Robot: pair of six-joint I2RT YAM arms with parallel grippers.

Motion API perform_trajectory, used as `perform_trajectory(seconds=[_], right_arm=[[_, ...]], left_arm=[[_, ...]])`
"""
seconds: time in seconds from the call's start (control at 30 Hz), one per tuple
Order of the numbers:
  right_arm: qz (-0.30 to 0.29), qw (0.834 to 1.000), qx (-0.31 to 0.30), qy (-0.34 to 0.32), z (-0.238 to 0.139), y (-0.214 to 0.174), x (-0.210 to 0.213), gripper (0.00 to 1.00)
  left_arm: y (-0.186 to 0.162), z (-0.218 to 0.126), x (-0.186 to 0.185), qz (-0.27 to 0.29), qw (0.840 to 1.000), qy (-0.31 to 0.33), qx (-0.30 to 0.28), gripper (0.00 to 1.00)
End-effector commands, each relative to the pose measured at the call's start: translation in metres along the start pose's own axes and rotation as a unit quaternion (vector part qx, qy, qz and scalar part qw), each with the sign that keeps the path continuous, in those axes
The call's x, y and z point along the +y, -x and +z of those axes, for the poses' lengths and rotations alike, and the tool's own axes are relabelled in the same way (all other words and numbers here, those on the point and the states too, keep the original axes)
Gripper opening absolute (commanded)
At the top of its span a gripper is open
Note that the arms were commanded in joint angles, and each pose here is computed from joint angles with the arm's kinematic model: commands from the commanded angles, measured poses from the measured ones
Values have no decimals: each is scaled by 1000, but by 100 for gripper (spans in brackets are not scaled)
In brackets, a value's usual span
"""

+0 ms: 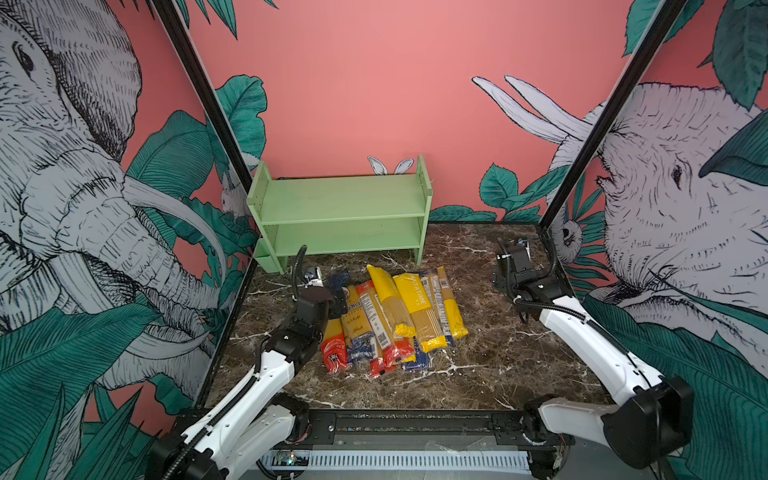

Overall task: Place and organize the pasta boxes and bags onto the shelf
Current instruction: 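Reach the left gripper down onto the yellow PASTATIME spaghetti bag while the right arm lifts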

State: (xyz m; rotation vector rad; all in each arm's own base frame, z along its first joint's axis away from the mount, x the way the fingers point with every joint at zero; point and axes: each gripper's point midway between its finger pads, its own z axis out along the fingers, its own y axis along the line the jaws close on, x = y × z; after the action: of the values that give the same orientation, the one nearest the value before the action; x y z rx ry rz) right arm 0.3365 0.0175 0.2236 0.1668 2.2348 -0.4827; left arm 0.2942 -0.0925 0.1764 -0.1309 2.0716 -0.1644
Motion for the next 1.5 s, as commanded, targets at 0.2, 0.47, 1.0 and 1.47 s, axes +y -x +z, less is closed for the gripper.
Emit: perform_trajectory(seconds=[0.2,0.47,1.0,1.47], right_arm=[[9,998,18,58,-34,-23,9,99],[14,997,17,74,-47,-43,-3,99],[6,994,24,104,-51,-56,2,99],[4,993,23,114,-54,-57,2,99]], left_arm=[[-45,-22,-77,11,997,-47,68,93],[-65,-19,-149,18,989,-98,111,93],[-105,8,-192,15,978,-94,184,93],[-140,33,-199,15,973,-63,222,92]])
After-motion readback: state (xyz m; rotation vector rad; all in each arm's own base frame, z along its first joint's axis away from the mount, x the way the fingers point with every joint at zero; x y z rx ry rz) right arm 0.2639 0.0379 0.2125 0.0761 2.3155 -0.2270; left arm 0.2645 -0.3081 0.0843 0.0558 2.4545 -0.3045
